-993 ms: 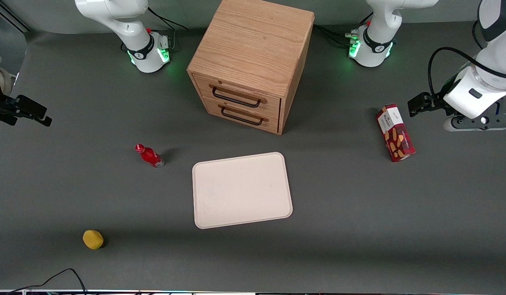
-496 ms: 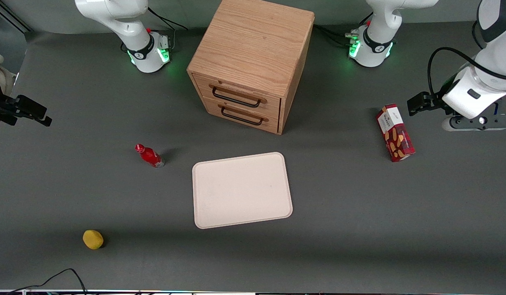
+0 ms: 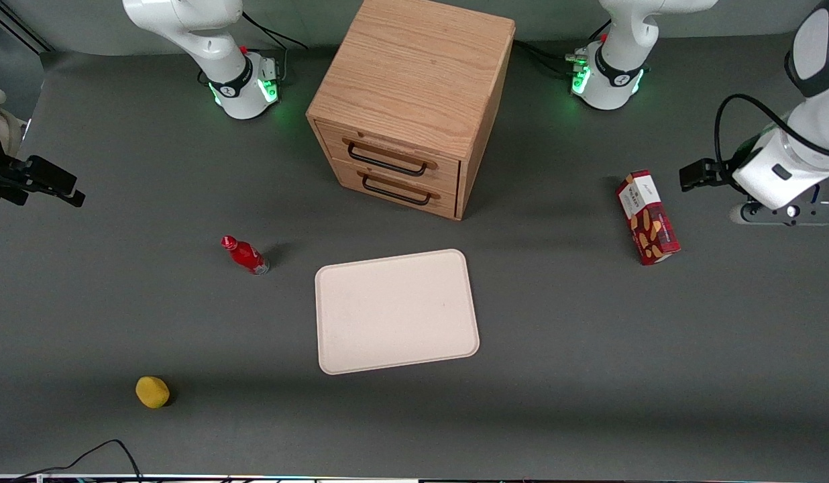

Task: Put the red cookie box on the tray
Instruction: 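Move the open left gripper down over the red plaid cookie box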

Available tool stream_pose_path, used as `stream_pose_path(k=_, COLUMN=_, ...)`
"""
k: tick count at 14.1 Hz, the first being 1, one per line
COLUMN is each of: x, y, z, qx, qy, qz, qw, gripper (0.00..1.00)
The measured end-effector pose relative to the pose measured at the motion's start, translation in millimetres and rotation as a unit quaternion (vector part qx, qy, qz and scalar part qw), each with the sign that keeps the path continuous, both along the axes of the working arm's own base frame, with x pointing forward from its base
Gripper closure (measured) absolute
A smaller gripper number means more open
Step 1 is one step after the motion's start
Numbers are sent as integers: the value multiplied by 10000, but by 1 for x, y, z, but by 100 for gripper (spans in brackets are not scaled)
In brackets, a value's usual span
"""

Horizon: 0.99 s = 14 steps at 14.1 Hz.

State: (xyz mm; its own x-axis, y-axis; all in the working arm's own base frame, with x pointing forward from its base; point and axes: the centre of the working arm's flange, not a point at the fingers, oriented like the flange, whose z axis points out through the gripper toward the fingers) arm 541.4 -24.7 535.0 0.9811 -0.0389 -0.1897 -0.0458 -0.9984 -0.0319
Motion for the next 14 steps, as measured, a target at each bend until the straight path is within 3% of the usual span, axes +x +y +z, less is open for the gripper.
stream_pose_path(k=8, x=-11, y=19, z=-100, qx=-37, qy=-42, qz=-7, qw=10000, gripper=0)
stream_pose_path(k=12, x=-40, y=27, z=-155, qx=-59, qy=-306, qz=52, qw=9995, gripper=0)
stream_pose_path(k=14, x=-54, y=36, z=-179, qx=-74, qy=-543, qz=128, qw=9984, gripper=0)
